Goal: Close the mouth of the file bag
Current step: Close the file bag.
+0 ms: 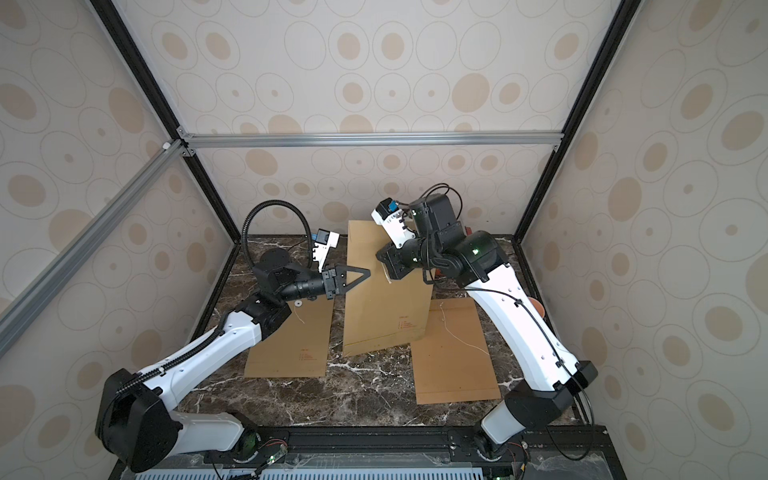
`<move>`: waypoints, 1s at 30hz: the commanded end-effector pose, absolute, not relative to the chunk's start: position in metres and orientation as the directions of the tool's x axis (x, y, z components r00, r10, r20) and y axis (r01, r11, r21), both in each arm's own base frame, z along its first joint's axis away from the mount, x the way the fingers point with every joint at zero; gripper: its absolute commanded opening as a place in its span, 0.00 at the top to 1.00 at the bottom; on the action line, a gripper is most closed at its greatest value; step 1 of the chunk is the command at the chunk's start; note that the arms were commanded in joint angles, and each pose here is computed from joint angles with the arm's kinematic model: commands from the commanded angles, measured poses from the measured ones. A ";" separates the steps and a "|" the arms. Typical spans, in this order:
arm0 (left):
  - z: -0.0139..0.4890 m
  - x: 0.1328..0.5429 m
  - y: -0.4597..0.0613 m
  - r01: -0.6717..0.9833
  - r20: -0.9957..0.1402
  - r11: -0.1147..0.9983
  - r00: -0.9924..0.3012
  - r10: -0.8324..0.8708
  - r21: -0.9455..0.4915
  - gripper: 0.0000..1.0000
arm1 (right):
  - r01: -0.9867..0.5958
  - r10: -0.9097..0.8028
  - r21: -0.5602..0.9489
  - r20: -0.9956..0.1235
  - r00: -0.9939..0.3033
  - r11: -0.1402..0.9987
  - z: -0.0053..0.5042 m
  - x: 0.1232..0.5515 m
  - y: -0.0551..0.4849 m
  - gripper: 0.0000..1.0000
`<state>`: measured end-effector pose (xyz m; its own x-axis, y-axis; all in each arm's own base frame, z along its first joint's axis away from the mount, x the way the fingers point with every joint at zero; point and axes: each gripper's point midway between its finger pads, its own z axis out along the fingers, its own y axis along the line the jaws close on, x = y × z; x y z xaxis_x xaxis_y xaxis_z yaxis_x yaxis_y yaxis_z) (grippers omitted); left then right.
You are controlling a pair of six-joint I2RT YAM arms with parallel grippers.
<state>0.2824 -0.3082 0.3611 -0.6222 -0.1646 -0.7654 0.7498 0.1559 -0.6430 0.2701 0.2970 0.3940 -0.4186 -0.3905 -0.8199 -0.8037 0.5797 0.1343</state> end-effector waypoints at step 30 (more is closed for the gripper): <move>0.413 0.270 -0.304 0.803 -0.771 0.004 -0.570 -0.282 -0.595 1.00 | -0.638 -0.177 0.229 -0.844 -0.507 0.736 0.340 0.269 0.218 0.75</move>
<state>0.2782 -0.3078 0.3890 -0.6258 -0.2494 -0.7390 0.7565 0.0367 -0.6530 0.2718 0.2278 0.3416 -0.4908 -0.2032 -0.8473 -0.6448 0.7387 0.1964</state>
